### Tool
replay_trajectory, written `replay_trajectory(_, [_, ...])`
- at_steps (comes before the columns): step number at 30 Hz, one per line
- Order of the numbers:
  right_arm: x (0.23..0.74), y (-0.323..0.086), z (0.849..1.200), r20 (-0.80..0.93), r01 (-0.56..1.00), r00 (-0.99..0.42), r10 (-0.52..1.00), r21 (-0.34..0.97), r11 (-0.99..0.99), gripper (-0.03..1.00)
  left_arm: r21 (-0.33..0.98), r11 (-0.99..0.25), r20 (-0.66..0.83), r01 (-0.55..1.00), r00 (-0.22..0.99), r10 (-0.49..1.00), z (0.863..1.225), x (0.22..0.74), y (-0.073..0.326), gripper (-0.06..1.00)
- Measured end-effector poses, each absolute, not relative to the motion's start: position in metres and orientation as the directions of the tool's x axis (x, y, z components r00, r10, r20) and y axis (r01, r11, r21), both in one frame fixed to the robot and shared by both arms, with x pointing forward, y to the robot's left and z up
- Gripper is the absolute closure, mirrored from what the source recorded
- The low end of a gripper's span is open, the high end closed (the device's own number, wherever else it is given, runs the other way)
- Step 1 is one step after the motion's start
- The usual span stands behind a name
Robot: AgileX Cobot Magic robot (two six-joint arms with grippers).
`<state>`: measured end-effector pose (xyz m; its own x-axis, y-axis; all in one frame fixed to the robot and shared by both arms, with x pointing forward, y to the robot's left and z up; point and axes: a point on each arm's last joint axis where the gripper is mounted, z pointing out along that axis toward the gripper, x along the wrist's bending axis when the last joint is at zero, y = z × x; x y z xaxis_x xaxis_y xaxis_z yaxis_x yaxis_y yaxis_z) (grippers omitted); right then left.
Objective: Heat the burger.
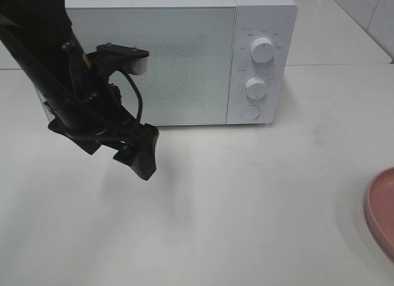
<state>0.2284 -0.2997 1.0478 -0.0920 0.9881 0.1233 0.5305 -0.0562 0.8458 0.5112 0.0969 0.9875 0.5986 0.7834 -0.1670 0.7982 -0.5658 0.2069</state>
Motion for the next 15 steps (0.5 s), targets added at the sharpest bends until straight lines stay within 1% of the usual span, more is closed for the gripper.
replay_trajectory(4, [0.228,-0.300,1.048,0.123,0.531,-0.092,0.988,0.846,-0.056,0.21,0.178,-0.533,-0.173,0.827,0.560,0.810,0.987,0.518,0.111,-0.04])
replay_trajectory(6, [0.228,-0.300,1.048,0.123,0.531,-0.092,0.988,0.846,-0.056,0.21,0.142,-0.482,-0.179,0.865,0.501,0.847,0.987,0.528,0.133,-0.04])
replay_trajectory(7, [0.228,-0.300,1.048,0.123,0.531,-0.092,0.988,0.846,-0.056,0.21,0.142,-0.482,-0.179,0.865,0.501,0.847,0.987,0.528,0.133,-0.04])
replay_trajectory(8, [0.228,-0.300,1.048,0.123,0.531,-0.092,0.988,0.846,-0.056,0.21,0.121,-0.460,-0.184,0.880,0.475,0.861,0.986,0.531,0.142,-0.04])
replay_trajectory(9, [0.228,-0.300,1.048,0.123,0.531,-0.092,0.988,0.846,-0.056,0.21,0.121,-0.460,-0.184,0.880,0.475,0.861,0.986,0.531,0.142,-0.04])
replay_trajectory(11, [0.228,-0.300,1.048,0.123,0.531,-0.092,0.988,0.846,-0.056,0.21,0.104,-0.425,-0.190,0.899,0.437,0.879,0.989,0.534,0.155,-0.04])
replay_trajectory(15, [0.228,-0.300,1.048,0.123,0.531,-0.092,0.988,0.846,-0.056,0.21,0.118,-0.384,-0.192,0.916,0.400,0.896,0.996,0.534,0.170,-0.04])
